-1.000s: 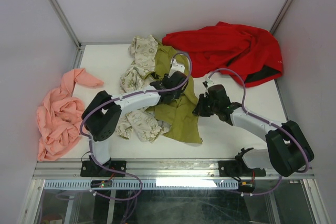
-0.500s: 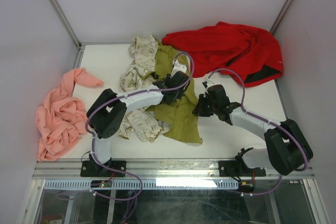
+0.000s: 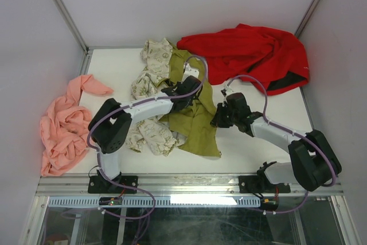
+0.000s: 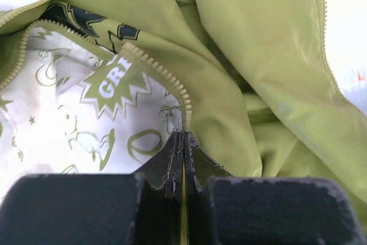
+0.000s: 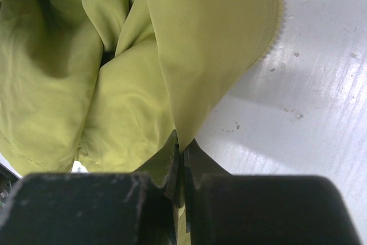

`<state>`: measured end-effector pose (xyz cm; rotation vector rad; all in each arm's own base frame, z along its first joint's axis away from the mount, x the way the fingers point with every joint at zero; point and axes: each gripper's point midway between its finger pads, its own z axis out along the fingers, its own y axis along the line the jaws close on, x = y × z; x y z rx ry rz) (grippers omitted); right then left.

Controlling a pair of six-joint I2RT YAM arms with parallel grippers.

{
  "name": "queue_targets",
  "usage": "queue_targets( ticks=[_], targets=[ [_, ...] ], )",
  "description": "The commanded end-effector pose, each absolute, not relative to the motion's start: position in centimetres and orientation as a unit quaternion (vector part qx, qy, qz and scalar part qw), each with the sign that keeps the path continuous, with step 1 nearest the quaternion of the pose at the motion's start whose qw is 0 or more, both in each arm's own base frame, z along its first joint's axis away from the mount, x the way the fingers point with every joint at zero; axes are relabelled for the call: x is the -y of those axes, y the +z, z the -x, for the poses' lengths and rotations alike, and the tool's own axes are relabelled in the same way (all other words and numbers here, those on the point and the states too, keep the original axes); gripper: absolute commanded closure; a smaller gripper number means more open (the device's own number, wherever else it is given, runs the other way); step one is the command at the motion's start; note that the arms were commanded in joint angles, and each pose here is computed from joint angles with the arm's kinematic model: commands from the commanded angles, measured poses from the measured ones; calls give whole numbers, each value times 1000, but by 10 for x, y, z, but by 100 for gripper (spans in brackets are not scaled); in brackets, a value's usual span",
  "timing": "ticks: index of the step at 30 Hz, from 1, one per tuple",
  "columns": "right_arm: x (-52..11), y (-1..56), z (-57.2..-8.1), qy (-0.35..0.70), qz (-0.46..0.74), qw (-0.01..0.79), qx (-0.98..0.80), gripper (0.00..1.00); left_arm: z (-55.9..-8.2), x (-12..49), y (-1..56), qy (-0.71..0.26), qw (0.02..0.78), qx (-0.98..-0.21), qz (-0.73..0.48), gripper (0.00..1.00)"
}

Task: Zip up the jacket

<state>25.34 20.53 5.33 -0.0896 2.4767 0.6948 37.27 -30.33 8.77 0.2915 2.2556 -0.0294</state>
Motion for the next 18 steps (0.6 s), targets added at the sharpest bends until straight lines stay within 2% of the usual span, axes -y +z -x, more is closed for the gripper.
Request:
queue_targets(
  ticks=[1,4,12,15,17,18],
  targets=[
    [-209,71,-276,253,37,321,-912,98,-360,296,135,-51,437,-891,-108,100],
    [-205,79,-287,242,35,335,-910,98,-329,290,147,-82,408,-901,-123,100],
    [-189,108,-327,207,21,373,-904,98,-200,287,146,-198,264,-923,-196,100],
    [-184,114,-337,192,20,383,-903,98,-174,279,136,-211,239,-929,-187,100],
    [-185,113,-338,191,22,382,-904,98,-182,267,132,-185,262,-933,-162,80],
    [-186,112,-338,192,23,380,-904,98,-189,263,134,-172,277,-933,-155,74]
  ],
)
